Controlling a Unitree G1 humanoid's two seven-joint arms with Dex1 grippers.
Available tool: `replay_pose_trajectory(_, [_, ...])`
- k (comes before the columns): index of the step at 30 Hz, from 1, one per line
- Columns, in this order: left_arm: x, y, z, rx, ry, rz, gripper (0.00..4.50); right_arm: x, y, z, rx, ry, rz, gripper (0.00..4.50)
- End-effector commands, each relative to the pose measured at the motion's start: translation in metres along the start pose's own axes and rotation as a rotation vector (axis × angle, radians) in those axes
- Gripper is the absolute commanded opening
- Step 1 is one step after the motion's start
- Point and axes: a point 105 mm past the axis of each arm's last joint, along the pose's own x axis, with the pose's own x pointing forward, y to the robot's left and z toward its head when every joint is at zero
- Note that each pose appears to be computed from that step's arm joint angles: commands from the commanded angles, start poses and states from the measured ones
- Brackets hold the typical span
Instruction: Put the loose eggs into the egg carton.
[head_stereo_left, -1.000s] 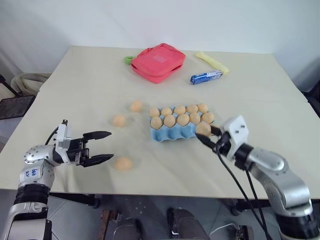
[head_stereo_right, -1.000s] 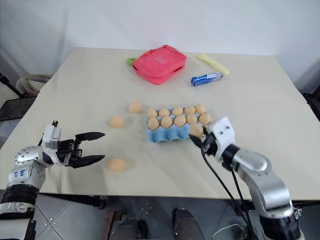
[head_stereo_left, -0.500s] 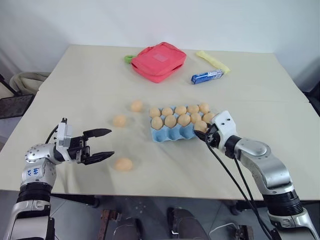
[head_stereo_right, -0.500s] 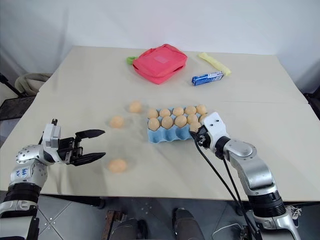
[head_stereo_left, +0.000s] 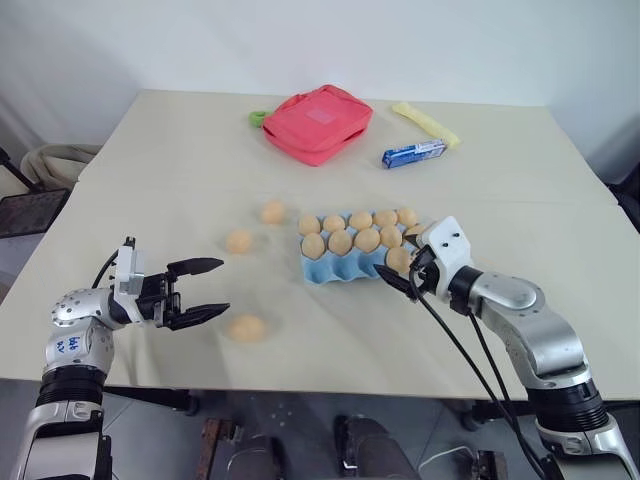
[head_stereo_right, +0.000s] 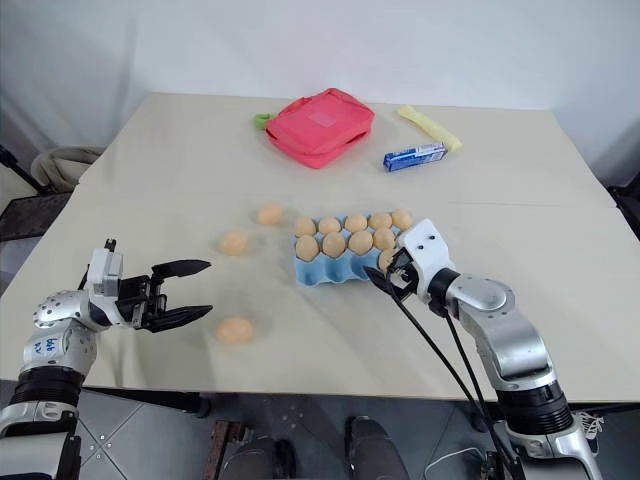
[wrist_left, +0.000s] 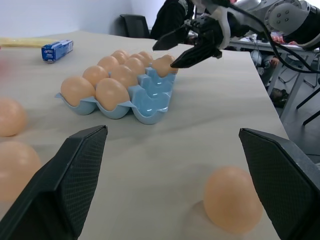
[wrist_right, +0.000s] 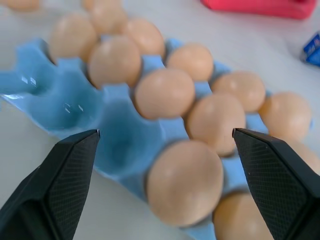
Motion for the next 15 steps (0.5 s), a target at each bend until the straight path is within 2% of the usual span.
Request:
replay_pose_trajectory(1, [-0.002,-0.004,0.009,0.052,-0.013,-0.047,4.5,-0.023,-0.005,0.026,-0.036,-0.101,0.006,4.48])
replay_pose_trajectory(5, [-0.004,-0.002,0.012,0.063,-0.031,-0.015,4.5,-0.053,0.001,0.037,-0.061,-0.198,0.075,4.48])
replay_pose_trajectory(15, [-0.029,-0.005,0.012,0.08,-0.005,0.124,4.5,-0.111,0.0,0.001,-0.043,-0.178,0.2,4.48])
